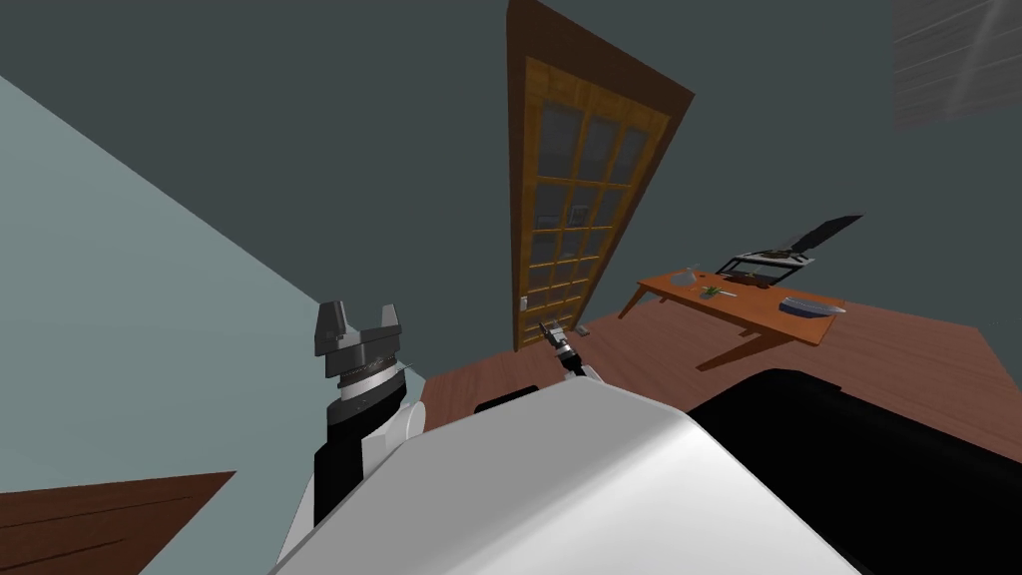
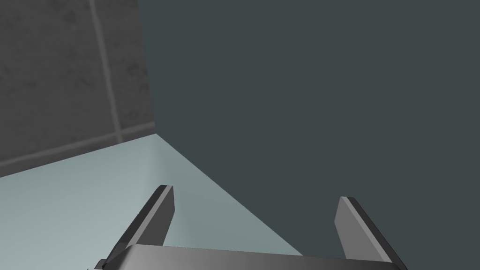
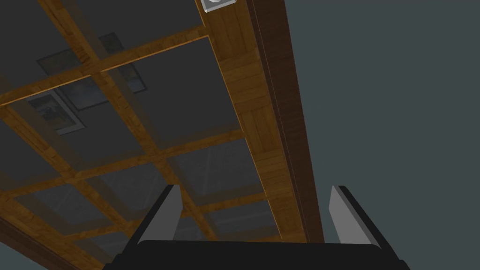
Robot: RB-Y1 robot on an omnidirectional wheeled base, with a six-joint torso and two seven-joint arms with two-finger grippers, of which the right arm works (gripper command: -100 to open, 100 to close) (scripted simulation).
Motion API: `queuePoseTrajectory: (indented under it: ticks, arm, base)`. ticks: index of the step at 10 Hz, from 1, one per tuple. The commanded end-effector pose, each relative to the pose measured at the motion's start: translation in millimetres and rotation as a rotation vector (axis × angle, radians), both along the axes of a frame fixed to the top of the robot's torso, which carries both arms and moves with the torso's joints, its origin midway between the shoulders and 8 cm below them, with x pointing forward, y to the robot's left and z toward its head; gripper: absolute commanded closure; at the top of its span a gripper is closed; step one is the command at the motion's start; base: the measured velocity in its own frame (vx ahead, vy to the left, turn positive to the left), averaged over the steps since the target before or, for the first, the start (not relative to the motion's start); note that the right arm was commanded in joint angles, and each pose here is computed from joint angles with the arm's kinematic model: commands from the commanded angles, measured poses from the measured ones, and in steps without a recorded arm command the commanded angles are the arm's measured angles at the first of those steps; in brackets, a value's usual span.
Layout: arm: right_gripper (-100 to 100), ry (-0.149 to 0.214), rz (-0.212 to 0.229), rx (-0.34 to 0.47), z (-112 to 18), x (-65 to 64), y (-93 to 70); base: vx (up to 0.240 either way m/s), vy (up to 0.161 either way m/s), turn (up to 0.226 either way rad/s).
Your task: Pull the door open
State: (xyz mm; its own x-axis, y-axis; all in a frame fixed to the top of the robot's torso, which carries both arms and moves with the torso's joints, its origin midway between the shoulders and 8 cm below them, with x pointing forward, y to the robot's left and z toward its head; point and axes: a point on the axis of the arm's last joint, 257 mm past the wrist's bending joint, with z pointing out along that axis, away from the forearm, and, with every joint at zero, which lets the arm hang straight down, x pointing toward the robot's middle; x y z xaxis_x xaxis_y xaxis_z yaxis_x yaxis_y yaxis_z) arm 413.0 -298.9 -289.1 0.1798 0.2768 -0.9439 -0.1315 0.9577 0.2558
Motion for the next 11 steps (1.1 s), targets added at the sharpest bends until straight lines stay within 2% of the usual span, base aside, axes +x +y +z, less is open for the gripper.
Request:
queuePoseTrajectory:
  ticks: [1,7,11]
  arm:
    - [-100,0.016,-0.007,-0.028,-11.2,-1.9,-0.3]
    - [-100,0.072,-0.025,-0.113,-44.7,-7.4,-5.0]
    - [-100,0.132,-0.038,-0.199,-79.2,-16.0,-7.8]
  base:
    - [0.084,0.023,0.006]
    - [0.092,0.009,0.004]
    - [0.160,0.017,0.004]
